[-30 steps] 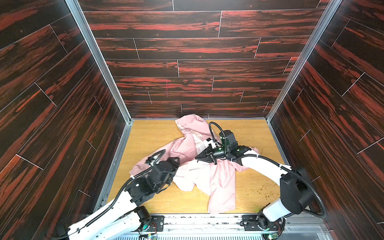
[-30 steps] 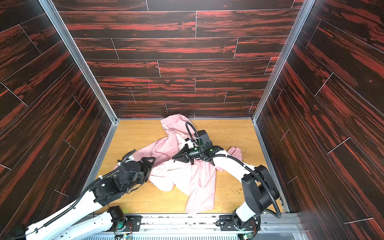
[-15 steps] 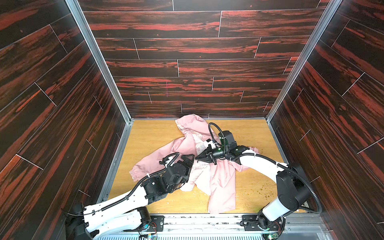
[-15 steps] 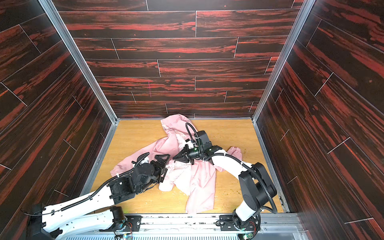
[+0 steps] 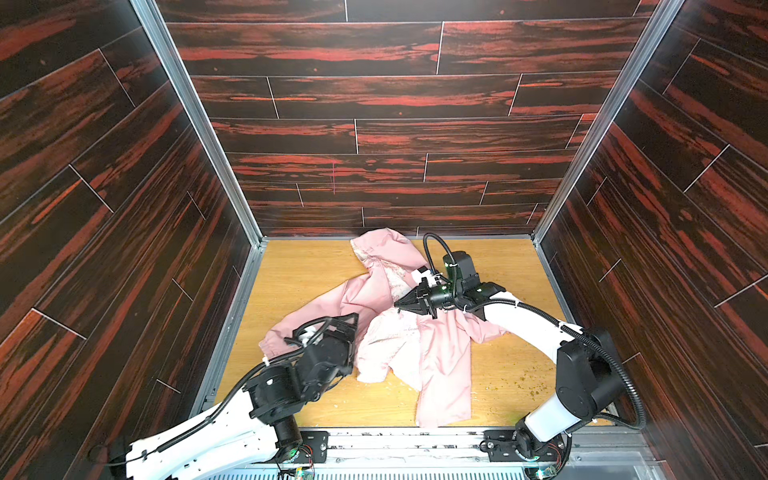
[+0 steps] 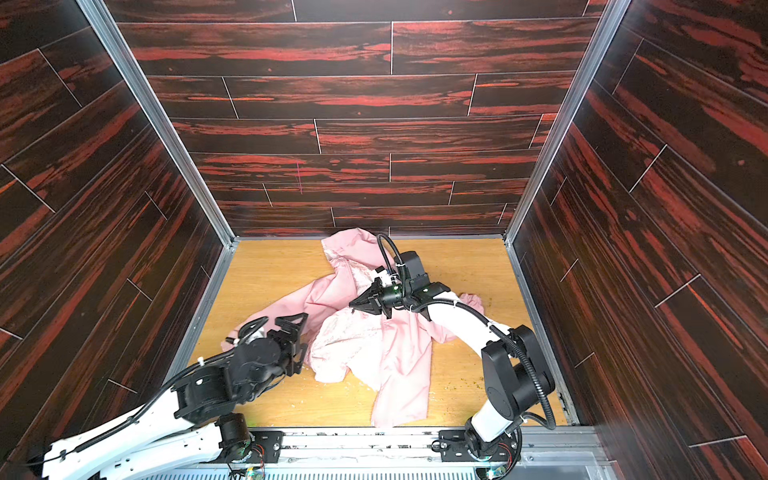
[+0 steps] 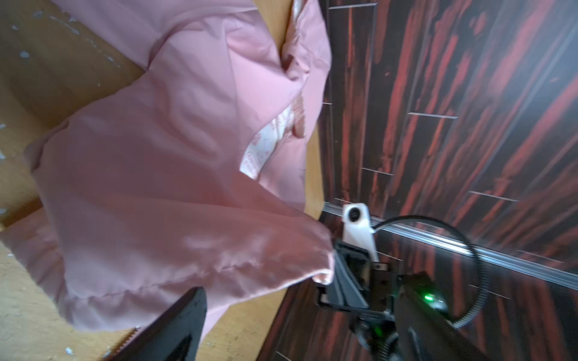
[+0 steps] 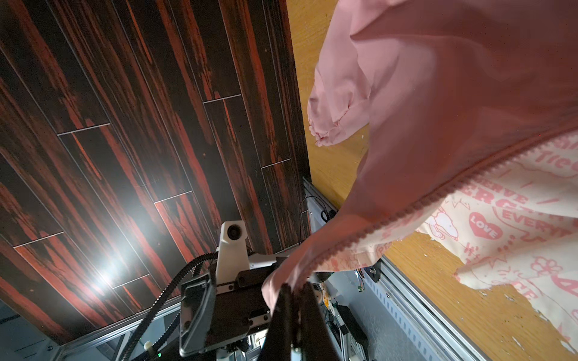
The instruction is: Zip up the jacket
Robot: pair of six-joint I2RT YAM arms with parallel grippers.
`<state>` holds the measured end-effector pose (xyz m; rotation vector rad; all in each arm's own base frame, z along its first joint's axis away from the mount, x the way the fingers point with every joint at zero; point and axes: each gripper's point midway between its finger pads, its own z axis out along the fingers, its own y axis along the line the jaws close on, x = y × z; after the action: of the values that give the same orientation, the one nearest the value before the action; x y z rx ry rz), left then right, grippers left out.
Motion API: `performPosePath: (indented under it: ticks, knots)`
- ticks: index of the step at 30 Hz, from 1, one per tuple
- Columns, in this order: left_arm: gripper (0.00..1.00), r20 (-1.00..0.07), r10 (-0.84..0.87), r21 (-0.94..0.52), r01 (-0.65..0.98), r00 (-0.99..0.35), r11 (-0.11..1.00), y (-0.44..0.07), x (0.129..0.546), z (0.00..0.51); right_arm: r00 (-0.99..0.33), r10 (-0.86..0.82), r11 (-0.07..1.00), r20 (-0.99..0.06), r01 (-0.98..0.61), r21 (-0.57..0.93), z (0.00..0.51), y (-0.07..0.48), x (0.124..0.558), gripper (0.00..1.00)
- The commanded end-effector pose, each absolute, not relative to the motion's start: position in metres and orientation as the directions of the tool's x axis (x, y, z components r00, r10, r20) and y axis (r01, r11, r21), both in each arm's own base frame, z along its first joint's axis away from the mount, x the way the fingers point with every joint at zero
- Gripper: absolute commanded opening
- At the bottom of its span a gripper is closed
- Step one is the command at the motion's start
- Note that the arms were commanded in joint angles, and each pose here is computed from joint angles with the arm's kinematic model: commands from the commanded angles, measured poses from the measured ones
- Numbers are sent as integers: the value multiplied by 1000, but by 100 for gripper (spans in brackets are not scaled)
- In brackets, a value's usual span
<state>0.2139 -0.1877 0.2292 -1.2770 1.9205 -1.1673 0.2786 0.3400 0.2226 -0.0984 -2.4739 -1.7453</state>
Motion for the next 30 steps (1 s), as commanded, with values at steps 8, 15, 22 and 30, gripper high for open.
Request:
performPosePath:
  ticks: [8,15,22,30]
  knots:
    - [97,60,-862,-921,-361,-503,146,-254,225,282,-993,-10,355,121,110,928,223,337,278,0]
    - [88,52,-852,-930,-335,-520,148,-274,233,263,-994,-12,343,108,98,934,237,335,274,0]
    - [74,-121,-859,-915,-279,-497,290,-252,236,247,-989,-48,355,138,113,928,248,331,261,0]
    - [65,-152,-840,-945,-173,-522,278,-260,243,251,-982,-70,377,173,134,917,250,325,248,0]
